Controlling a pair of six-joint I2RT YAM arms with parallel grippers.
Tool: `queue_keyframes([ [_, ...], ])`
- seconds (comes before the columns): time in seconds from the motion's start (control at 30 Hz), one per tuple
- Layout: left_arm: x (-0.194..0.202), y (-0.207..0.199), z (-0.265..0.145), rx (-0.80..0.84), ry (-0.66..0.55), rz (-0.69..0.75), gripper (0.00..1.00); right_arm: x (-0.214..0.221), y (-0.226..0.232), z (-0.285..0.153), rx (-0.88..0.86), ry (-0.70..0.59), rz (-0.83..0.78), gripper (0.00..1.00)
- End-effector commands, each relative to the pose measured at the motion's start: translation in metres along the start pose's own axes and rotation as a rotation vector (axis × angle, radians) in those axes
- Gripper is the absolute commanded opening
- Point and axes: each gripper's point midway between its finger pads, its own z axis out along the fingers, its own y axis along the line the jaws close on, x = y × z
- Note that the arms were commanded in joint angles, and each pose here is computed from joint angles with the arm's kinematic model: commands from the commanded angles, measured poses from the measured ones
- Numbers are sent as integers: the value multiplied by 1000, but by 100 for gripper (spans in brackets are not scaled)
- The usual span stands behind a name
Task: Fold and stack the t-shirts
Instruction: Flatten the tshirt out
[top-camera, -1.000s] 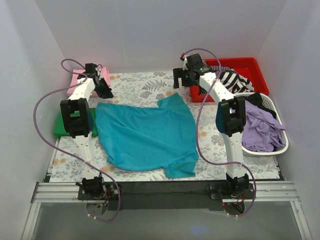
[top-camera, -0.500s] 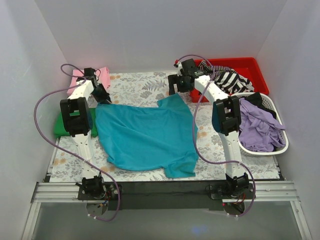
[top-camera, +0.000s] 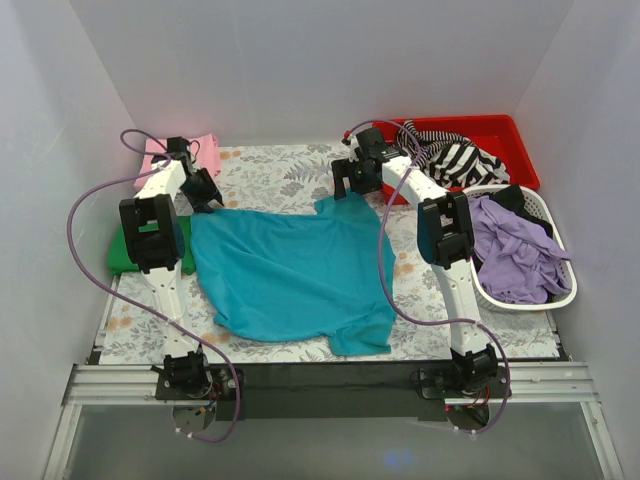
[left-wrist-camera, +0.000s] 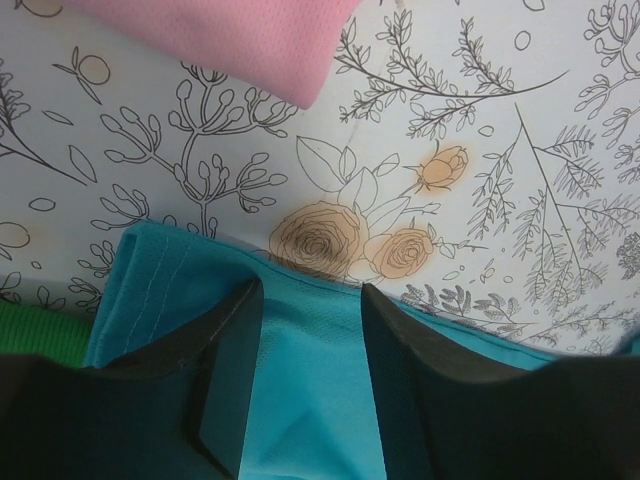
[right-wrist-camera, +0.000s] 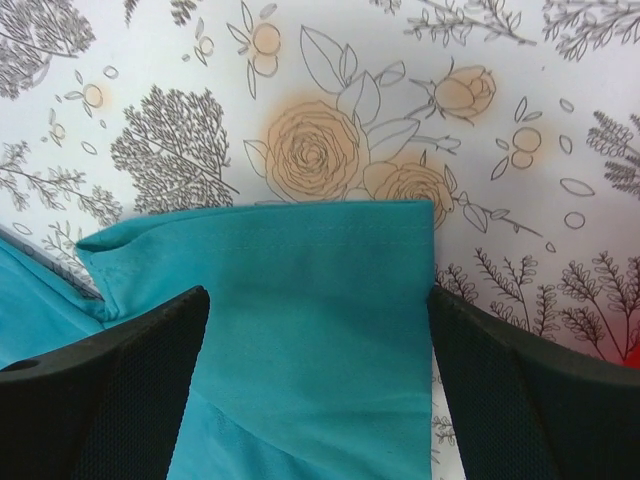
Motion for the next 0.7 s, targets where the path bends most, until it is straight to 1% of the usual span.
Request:
queue_keyframes([
  [0.0,-14,-6,-27,11,-59,10,44,16,-28,1,67,59,23,95],
  [0.17,-28,8,-38,-83,-95,21,45,23,-30,6,61,79,24,95],
  [0.2,-29,9,-39,-88,-93,22,45,24,-29,6,57,82,25,95],
  [0.23,-32,10,-42,-77,-106,35,47,25,-29,6,57,84,24,95],
  [0.3,-38,13,-51,-105,-126,25,47,25,-29,6,57,83,27,95],
  [0.33,-45,8,-61,-91,-167,29,47,25,-28,6,51,82,25,95],
  [0.37,-42,6,-60,-68,-163,51,53,24,-27,6,50,81,25,95],
  [0.4,-46,6,-61,-66,-177,54,54,25,-28,7,48,82,30,95],
  [0.47,-45,13,-57,-111,-147,47,53,24,-27,7,45,83,33,95],
  [0.6,-29,29,-39,-165,-83,52,53,25,-28,9,46,83,33,95],
  [0.67,-32,35,-39,-199,-101,54,53,26,-27,9,41,87,33,95],
])
